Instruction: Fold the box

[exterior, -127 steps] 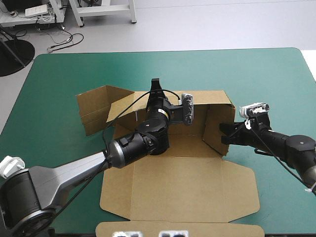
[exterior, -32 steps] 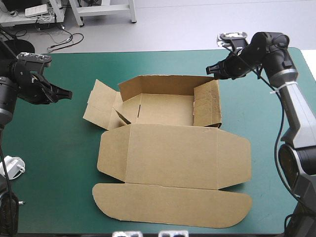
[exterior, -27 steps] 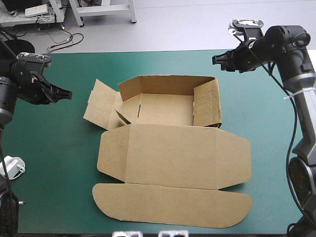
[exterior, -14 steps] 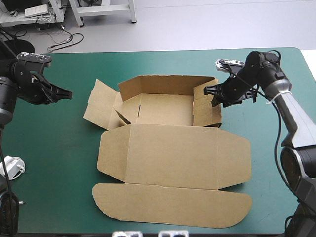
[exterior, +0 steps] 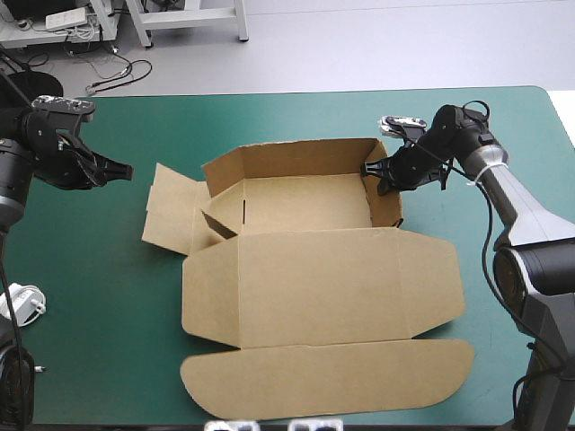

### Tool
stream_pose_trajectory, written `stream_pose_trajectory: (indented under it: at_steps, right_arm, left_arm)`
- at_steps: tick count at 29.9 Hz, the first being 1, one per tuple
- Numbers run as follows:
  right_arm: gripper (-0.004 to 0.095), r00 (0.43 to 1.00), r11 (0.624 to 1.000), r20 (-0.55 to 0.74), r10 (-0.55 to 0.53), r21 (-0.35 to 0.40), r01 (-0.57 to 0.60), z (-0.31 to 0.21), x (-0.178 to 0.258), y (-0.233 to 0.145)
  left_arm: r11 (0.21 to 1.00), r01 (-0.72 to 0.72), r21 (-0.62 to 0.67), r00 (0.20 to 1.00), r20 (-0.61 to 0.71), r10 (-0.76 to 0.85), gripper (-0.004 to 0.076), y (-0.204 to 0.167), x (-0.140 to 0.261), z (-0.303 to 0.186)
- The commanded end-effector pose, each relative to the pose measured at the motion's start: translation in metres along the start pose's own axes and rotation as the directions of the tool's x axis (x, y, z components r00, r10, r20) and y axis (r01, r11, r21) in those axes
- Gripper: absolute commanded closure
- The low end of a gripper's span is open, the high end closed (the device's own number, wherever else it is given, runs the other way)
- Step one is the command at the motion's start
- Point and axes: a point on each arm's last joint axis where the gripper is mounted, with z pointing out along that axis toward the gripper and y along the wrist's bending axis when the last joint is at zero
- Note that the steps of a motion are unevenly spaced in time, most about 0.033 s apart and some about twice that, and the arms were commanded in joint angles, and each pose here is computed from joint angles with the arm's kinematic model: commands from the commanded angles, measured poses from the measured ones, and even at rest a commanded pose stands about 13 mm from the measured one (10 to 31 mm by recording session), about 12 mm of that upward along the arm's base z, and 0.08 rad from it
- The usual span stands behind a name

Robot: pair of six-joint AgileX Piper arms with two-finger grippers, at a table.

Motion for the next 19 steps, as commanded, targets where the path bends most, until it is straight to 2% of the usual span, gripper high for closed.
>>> stream_pose_trajectory:
  at_steps: [1, 5, 9, 14, 19]
  right_arm:
    - [0.0908, 0.996, 0.998, 0.088, -0.034, -0.048, 0.038, -0.042, -0.006, 0.016]
    - [0.0908, 0.985, 0.993, 0.17, -0.031, -0.108, 0.05, -0.087, -0.01, 0.025]
    - [0.0909, 0.957, 0.991, 0.286, -0.039, -0.113, 0.074, -0.143, -0.01, 0.031]
    - [0.0909, 0.886, 0.98, 0.459, -0.059, -0.144, 0.14, -0.207, -0.003, 0.051]
    - [0.0909, 0.82, 0.954, 0.571, -0.034, -0.227, 0.198, -0.252, 0.007, 0.066]
  left_arm:
    - [0.999, 0.051, 0.003, 0.994, 0.096, -0.051, 0.0727, 0.009, -0.006, -0.011]
    - [0.984, 0.157, 0.079, 0.983, 0.086, -0.164, 0.0727, 0.035, -0.004, 0.0]
    - [0.931, 0.288, 0.223, 0.947, 0.081, -0.312, 0.0727, 0.067, 0.001, 0.009]
    - [0.828, 0.343, 0.444, 0.891, 0.126, -0.436, 0.0727, 0.089, -0.002, 0.017]
    - [0.678, 0.298, 0.672, 0.849, 0.138, -0.51, 0.0727, 0.093, -0.014, 0.028]
